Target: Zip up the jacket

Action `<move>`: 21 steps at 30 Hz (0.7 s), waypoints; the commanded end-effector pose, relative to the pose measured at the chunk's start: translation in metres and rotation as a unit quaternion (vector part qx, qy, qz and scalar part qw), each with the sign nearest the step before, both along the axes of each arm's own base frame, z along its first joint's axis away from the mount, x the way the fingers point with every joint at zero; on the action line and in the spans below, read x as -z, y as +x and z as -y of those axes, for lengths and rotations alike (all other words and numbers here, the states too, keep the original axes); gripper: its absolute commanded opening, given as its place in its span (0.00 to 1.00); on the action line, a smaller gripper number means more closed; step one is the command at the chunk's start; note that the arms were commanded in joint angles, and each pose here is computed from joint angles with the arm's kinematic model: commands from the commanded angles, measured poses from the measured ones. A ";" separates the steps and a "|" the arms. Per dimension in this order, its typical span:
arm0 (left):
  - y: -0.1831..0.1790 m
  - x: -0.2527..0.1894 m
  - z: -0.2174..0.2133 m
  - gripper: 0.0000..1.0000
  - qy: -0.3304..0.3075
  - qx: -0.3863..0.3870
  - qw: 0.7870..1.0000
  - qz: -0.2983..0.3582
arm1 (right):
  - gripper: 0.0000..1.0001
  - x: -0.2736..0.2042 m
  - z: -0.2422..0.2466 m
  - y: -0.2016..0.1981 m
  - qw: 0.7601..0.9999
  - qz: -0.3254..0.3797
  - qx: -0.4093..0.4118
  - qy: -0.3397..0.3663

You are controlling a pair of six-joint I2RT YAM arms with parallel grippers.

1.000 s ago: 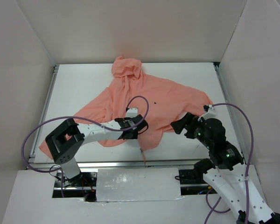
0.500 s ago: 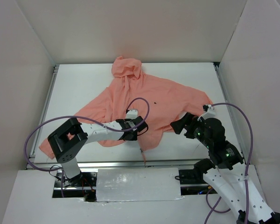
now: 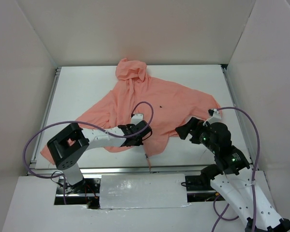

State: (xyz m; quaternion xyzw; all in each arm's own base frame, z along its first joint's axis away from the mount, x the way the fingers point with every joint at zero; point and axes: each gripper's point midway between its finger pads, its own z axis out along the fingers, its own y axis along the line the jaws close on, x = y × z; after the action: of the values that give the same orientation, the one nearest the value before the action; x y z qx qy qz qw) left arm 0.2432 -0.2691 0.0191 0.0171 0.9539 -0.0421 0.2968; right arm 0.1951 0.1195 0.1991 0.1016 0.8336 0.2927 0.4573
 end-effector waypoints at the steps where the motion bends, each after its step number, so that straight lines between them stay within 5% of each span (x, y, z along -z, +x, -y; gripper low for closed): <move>1: -0.004 -0.011 0.011 0.00 -0.044 0.024 0.999 0.001 | 1.00 -0.006 -0.008 0.007 1.000 0.022 -0.013 0.009; 11: -0.006 -0.076 0.024 0.00 -0.216 0.062 0.972 0.073 | 1.00 0.016 -0.062 0.010 0.987 -0.001 -0.126 0.096; 21: -0.037 -0.117 0.044 0.00 -0.386 0.166 0.901 0.108 | 0.86 0.025 -0.132 0.023 0.953 -0.046 -0.230 0.190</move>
State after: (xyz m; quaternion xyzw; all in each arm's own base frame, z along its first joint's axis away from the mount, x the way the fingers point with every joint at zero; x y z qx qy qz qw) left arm 0.2090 -0.2869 0.0884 0.0287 0.8689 -0.3560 0.3426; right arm 0.2139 0.2229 0.1369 0.0437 0.8327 0.4664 0.2952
